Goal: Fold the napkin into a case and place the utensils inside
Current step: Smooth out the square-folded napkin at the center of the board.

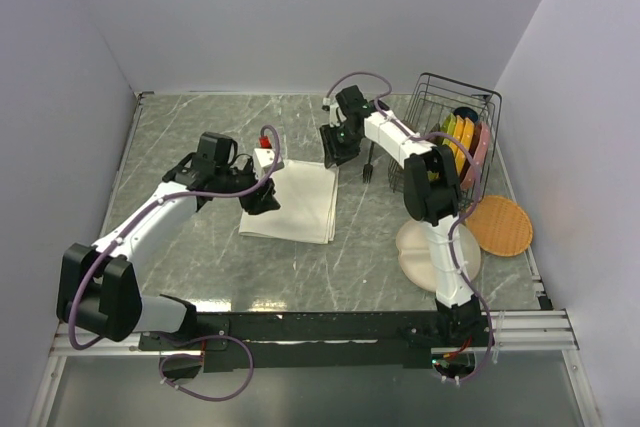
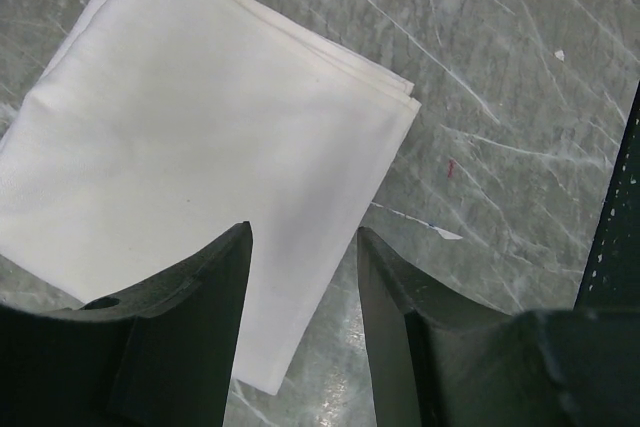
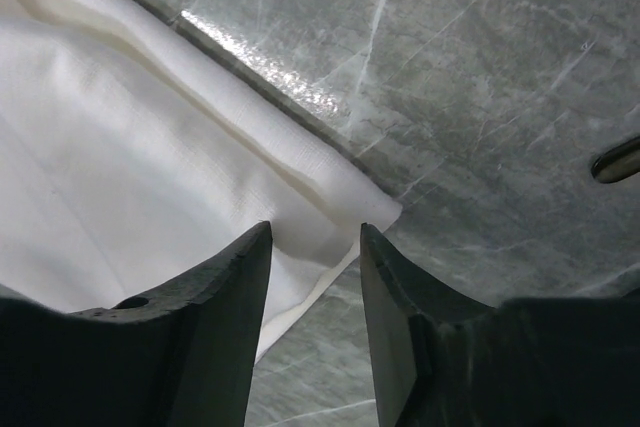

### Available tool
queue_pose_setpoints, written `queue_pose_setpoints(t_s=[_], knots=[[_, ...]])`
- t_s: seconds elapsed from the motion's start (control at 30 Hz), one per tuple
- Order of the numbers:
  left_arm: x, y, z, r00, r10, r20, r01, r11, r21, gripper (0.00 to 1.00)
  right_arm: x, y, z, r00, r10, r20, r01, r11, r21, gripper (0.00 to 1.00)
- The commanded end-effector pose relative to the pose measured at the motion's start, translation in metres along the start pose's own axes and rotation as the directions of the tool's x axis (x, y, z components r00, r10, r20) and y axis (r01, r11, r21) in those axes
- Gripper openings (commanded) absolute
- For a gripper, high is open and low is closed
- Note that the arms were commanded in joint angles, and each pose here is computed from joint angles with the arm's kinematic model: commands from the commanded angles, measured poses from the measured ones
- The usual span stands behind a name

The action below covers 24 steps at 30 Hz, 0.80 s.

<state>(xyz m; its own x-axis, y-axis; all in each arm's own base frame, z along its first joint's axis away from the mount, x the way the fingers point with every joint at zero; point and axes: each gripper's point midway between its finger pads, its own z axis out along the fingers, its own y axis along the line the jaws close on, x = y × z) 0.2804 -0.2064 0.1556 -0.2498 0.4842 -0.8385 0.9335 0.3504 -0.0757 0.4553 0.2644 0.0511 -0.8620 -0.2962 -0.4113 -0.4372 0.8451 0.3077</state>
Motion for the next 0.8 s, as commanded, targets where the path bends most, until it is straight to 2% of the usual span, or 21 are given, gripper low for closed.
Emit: queue_pose_setpoints(t_s=[0.0, 0.13, 0.2, 0.4, 0.43, 0.5, 0.77], knots=[[-0.010, -0.007, -0.007, 0.999, 0.021, 0.035, -0.021, 1.000, 0.006, 0.52, -0.010, 0.002, 0.006, 0.997, -0.066, 0.028, 0.065, 0.997, 0.029, 0.50], [-0.007, -0.006, -0.008, 0.999, 0.021, 0.028, -0.021, 1.000, 0.003, 0.52, -0.005, -0.001, 0.011, 0.995, -0.098, 0.009, 0.098, 0.995, 0.035, 0.50], [-0.006, -0.004, -0.008, 1.000, 0.016, 0.025, -0.016, 1.000, -0.002, 0.52, -0.005, 0.000, 0.012, 0.995, -0.098, 0.003, 0.098, 0.995, 0.026, 0.45], [0.002, 0.002, -0.014, 1.000, -0.009, 0.019, 0.009, 1.000, -0.026, 0.52, -0.014, 0.007, -0.005, 0.992, -0.117, 0.036, 0.116, 0.993, 0.021, 0.19], [0.004, 0.002, -0.014, 1.000, -0.016, 0.017, 0.016, 0.999, -0.028, 0.52, -0.014, 0.008, -0.008, 0.992, -0.117, 0.036, 0.116, 0.993, 0.021, 0.10], [0.005, 0.005, -0.017, 0.999, -0.032, 0.021, 0.033, 0.999, -0.039, 0.52, -0.018, 0.011, -0.016, 0.991, -0.123, 0.046, 0.122, 0.992, 0.020, 0.00], [0.013, 0.011, -0.022, 0.996, -0.087, 0.024, 0.088, 0.994, -0.061, 0.52, -0.041, 0.018, -0.052, 0.981, -0.157, 0.118, 0.151, 0.987, 0.055, 0.00]])
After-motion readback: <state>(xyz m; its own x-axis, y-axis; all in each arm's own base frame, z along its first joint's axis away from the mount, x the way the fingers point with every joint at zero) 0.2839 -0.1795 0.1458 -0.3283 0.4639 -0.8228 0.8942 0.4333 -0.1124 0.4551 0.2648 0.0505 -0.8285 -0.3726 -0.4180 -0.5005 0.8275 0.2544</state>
